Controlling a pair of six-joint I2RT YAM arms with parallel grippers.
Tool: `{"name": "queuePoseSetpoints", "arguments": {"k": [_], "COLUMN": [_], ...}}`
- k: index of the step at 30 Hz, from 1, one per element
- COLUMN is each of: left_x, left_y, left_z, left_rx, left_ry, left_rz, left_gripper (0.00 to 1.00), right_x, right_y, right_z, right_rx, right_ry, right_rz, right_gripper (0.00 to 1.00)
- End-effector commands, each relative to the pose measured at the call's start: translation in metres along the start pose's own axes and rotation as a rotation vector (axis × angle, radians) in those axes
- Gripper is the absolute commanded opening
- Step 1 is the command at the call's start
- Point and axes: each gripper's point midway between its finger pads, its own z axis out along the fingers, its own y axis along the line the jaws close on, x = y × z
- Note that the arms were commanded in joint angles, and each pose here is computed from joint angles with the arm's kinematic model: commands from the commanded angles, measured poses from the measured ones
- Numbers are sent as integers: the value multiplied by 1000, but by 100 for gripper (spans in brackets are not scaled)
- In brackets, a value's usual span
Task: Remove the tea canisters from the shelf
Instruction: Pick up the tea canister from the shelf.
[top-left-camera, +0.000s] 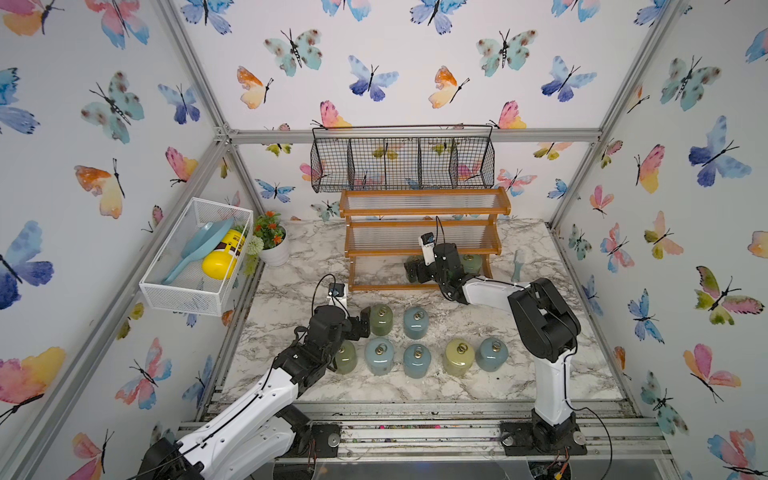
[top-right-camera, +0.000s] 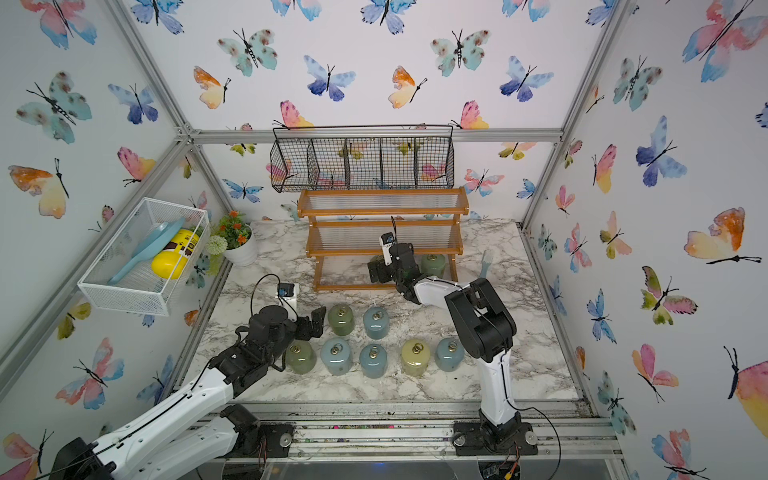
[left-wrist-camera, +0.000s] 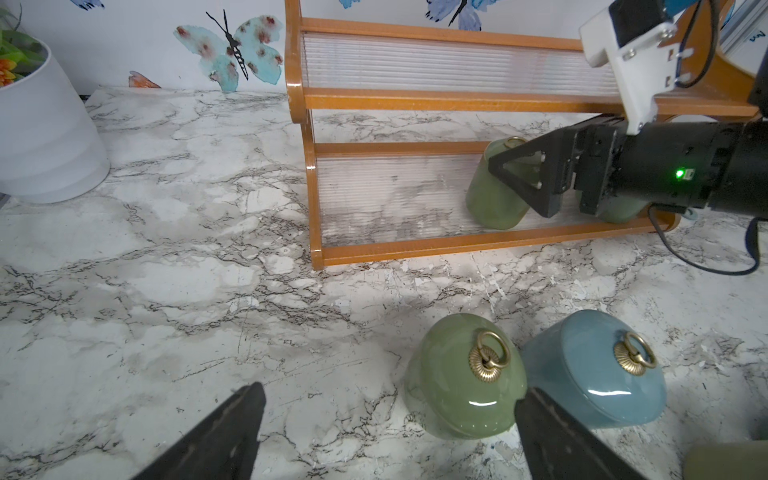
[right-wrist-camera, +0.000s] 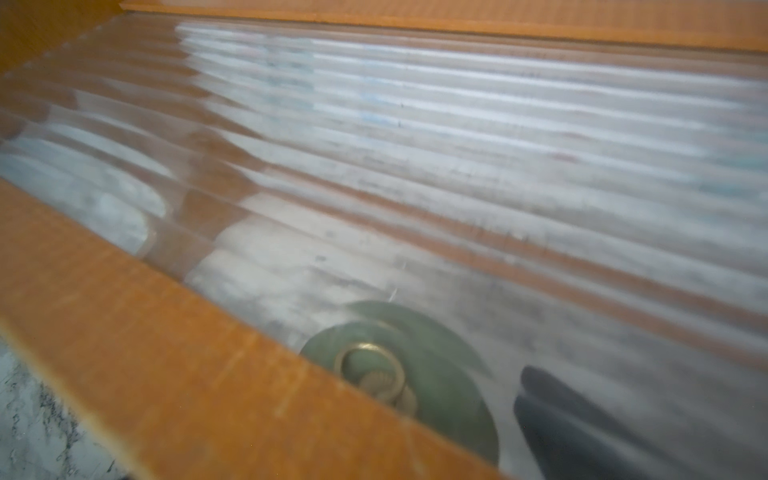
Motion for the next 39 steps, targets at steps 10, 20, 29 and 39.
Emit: {"name": "queuePoseSetpoints", "arguments": {"k": [10, 20, 29, 39], "left_x": [3, 6, 8, 9], "left_y": [9, 15, 18, 18], "left_z": [-4, -10, -14, -14], "left_rx": [-28, -42, -48, -47], "left_ry": [-3, -13, -19, -16], "left_rz": [2, -7, -14, -19], "left_gripper": [99, 98, 99, 98], "right_x": [-2, 9, 9, 19], "right_y": [-3, -1, 0, 5], "right_z": [15, 28, 27, 24], "right_rx": [42, 49, 50, 27], "right_ry": [14, 55, 54, 81], "right_rz": [-5, -19, -20, -39], "right_gripper": [100, 100, 100, 88]}}
